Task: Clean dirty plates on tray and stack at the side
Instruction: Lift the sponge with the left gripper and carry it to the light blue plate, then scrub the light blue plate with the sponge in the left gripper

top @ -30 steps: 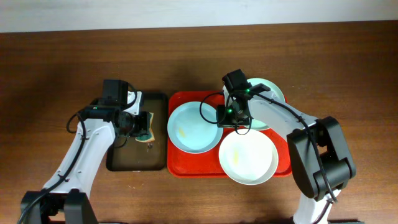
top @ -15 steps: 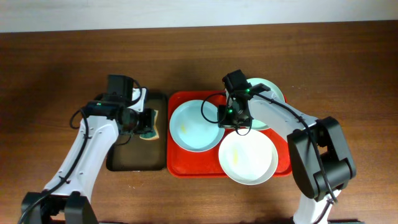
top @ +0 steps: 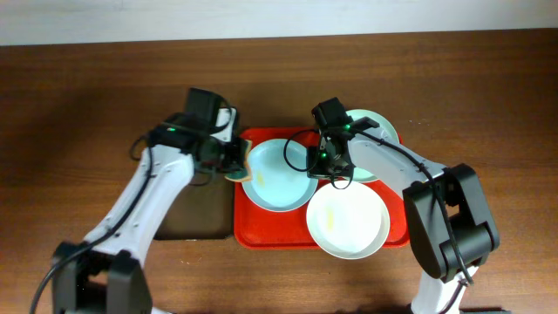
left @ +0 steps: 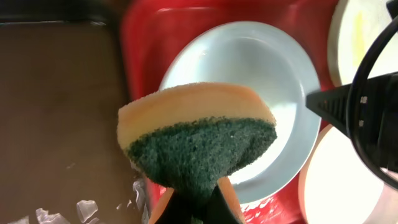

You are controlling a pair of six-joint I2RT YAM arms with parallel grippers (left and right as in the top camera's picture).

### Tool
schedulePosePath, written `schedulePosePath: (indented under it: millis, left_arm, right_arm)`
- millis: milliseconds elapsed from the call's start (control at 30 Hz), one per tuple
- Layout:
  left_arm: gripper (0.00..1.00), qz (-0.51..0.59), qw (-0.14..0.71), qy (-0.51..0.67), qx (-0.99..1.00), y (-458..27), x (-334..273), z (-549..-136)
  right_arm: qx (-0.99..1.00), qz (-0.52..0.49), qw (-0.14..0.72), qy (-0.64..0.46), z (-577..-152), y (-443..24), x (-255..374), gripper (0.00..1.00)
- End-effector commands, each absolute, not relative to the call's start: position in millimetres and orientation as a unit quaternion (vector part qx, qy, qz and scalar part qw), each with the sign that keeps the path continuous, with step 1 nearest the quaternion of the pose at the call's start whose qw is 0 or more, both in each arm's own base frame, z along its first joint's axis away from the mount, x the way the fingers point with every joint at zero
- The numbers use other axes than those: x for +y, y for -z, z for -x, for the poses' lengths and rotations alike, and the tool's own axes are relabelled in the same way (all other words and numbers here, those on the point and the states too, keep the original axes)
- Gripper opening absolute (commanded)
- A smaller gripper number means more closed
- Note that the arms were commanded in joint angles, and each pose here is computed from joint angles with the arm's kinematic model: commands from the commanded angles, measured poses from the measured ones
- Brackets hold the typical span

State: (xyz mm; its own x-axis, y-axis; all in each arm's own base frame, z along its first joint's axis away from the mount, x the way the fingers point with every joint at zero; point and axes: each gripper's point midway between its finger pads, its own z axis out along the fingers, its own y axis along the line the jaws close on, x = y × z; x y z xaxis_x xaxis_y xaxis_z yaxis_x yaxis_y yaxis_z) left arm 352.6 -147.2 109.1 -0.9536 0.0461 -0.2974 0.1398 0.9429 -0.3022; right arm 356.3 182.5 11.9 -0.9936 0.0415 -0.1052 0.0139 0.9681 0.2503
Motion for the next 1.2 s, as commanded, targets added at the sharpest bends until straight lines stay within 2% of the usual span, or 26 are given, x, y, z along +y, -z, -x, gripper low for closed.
schedulePosePath:
  millis: [0,300,500,600,700,833,1000,1167]
  left_arm:
    - [0.00,-0.055,0.111,0.175,0.977,-82,-179,-351]
    - [0.00,-0.044,0.087,0.149,0.984,-34,-179,-362]
    - [0.00,-0.023,0.060,0.128,0.990,-7,-176,-356]
    - [0.00,-0.039,0.025,0.145,0.988,9,-195,-341]
    - [0.00,-0.050,0.000,0.199,0.979,4,-217,-330]
    - [0.00,-0.068,-0.009,0.307,0.949,-34,-242,-338]
    - [0.00,-0.057,0.057,0.237,0.968,-72,-214,-366]
    - [0.00,-0.046,0.086,0.132,0.987,-65,-182,-372]
  right_arm:
    - [0.989,-0.013,0.076,-0.126,-363,-25,185,0.16]
    - [0.989,-0.013,0.075,-0.125,-362,-24,184,0.04]
    - [0.990,-0.013,0.073,-0.124,-360,-22,183,0.04]
    - [0.990,-0.013,0.071,-0.123,-359,-21,183,0.04]
    - [0.990,-0.014,0.066,-0.122,-357,-20,182,0.04]
    - [0.990,-0.013,0.065,-0.127,-356,-21,184,0.04]
    - [0.990,-0.013,0.064,-0.126,-356,-21,184,0.04]
    - [0.990,-0.013,0.064,-0.126,-356,-21,184,0.04]
